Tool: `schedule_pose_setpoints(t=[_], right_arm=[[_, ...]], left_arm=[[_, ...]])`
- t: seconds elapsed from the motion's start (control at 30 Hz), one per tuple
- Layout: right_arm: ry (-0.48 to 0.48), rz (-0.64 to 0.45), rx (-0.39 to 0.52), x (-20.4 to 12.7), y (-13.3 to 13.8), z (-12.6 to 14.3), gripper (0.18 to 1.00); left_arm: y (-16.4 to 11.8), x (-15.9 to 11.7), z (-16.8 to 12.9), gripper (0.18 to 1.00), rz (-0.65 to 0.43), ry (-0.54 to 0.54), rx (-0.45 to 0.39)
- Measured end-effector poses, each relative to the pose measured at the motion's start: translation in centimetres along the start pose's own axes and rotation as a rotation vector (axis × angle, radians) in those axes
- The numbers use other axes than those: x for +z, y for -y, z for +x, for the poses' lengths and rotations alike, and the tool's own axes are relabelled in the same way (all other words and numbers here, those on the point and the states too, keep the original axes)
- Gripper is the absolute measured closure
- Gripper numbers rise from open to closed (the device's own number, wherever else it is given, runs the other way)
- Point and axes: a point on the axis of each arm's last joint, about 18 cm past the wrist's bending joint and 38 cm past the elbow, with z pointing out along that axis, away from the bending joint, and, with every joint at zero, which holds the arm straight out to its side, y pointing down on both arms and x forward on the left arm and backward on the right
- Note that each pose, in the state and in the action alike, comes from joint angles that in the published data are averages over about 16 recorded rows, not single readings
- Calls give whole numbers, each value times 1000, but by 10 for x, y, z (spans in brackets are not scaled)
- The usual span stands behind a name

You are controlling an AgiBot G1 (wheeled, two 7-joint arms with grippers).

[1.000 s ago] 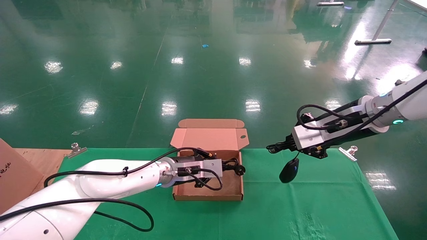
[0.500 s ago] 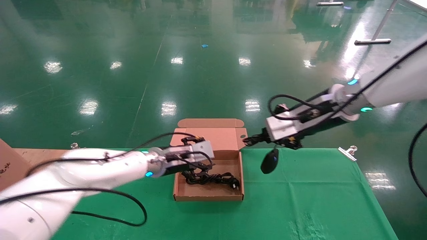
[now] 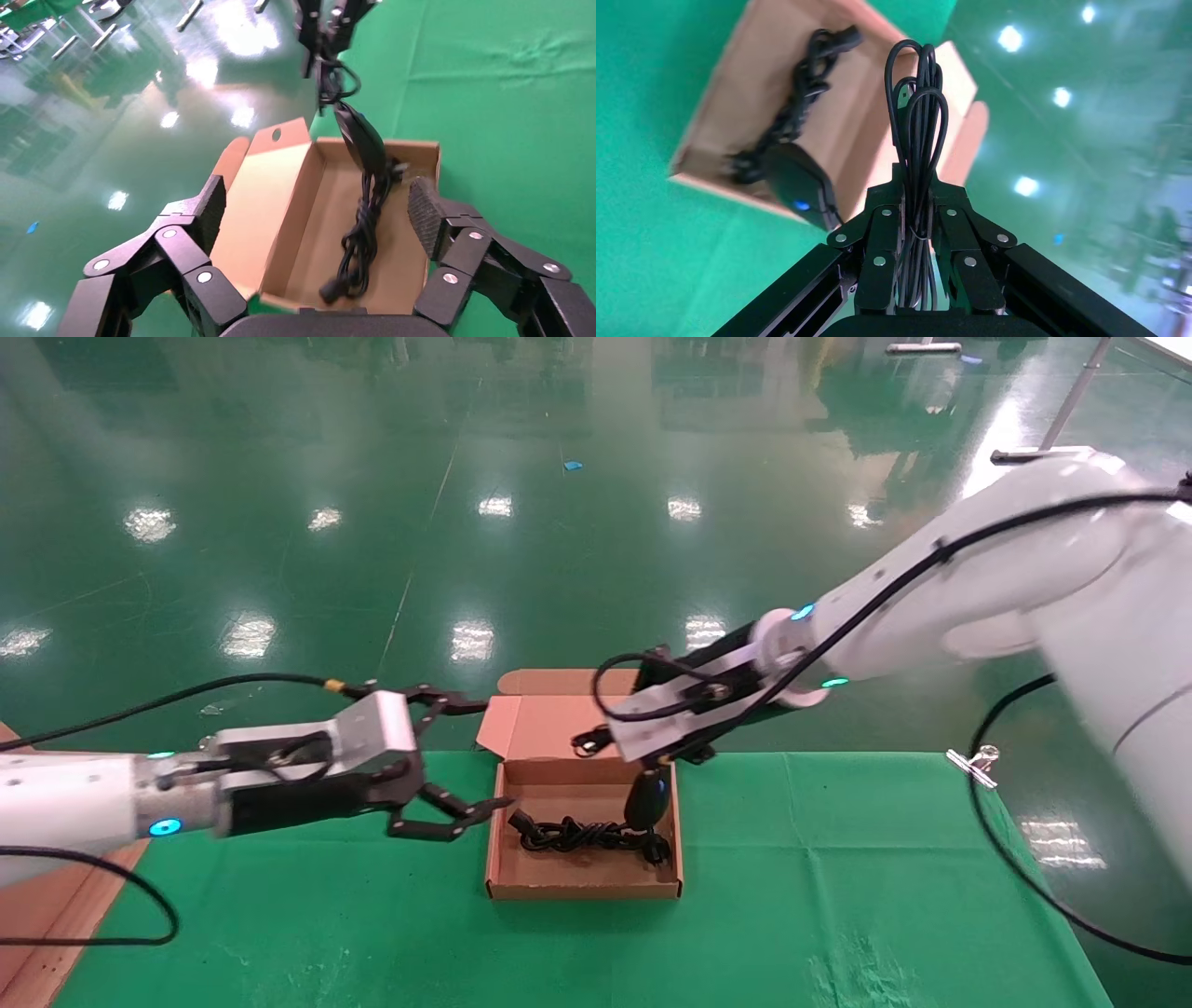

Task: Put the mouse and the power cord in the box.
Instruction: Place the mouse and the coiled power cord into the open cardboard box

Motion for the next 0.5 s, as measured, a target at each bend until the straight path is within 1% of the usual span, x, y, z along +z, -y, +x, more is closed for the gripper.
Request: schedule_pose_setpoints(t=[0.07, 0.27, 0.5], right_arm=[[-23, -6, -12, 11, 7, -2, 952], [-71, -18, -23, 41, 23, -15, 952], [-56, -31, -18, 67, 31, -43, 952]], left_arm=[[-7, -11, -1, 277, -4, 12, -5], [-27, -34, -4, 221, -24, 51, -23], [-39, -44, -6, 189, -33, 85, -41]])
